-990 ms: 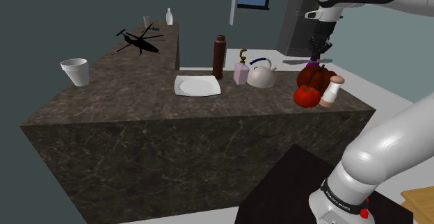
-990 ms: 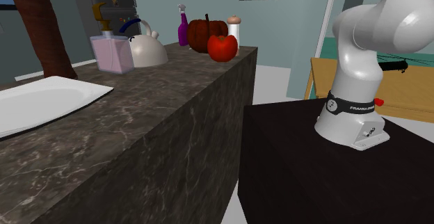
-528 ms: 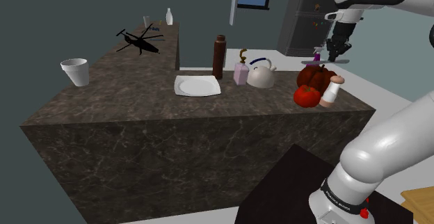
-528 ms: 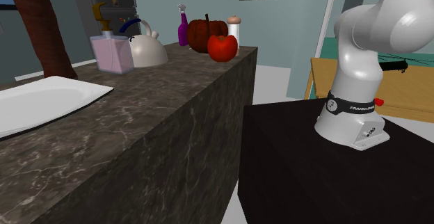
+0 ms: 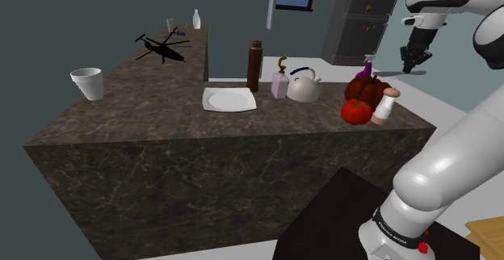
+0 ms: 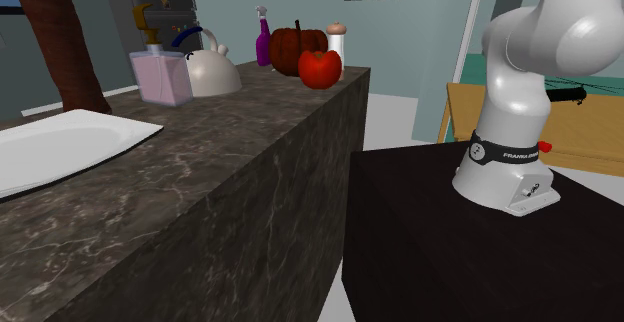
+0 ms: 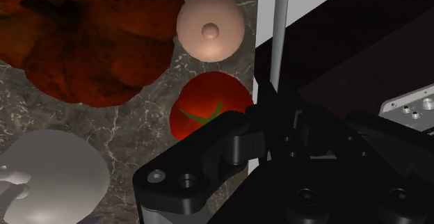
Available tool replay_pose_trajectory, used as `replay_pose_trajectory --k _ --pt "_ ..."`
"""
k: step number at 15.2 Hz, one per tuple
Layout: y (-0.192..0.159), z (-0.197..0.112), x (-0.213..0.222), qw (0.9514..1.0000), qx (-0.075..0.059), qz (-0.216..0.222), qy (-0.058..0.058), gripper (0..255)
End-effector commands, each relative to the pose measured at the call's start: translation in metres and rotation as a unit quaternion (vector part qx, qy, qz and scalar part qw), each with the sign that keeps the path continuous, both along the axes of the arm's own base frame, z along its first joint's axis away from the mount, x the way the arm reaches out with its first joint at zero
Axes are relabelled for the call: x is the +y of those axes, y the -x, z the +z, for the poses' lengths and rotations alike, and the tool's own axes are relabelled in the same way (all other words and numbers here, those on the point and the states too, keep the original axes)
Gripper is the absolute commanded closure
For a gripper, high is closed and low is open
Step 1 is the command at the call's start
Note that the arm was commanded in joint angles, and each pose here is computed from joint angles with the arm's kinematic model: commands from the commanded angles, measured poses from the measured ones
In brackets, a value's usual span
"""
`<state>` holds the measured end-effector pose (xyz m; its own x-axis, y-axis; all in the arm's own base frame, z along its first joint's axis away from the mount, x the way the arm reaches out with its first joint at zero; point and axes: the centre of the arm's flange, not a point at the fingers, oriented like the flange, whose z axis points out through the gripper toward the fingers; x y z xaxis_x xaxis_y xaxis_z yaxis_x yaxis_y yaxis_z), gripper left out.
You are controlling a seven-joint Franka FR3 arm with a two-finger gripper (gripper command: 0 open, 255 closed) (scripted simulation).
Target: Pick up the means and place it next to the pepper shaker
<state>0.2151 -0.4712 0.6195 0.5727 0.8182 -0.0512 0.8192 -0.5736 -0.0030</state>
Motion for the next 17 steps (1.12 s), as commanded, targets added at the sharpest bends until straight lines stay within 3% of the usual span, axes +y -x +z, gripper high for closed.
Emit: replay_pose_trajectory --k 1,12,17 --pt "0.016 0.000 -0.020 1.0000 0.000 0.001 0.000 255" --pt "0.108 0.000 -0.137 1.0000 0.000 0.001 0.000 255" --pt "0.108 -0.026 -0.137 1.0000 0.000 0.001 0.000 255"
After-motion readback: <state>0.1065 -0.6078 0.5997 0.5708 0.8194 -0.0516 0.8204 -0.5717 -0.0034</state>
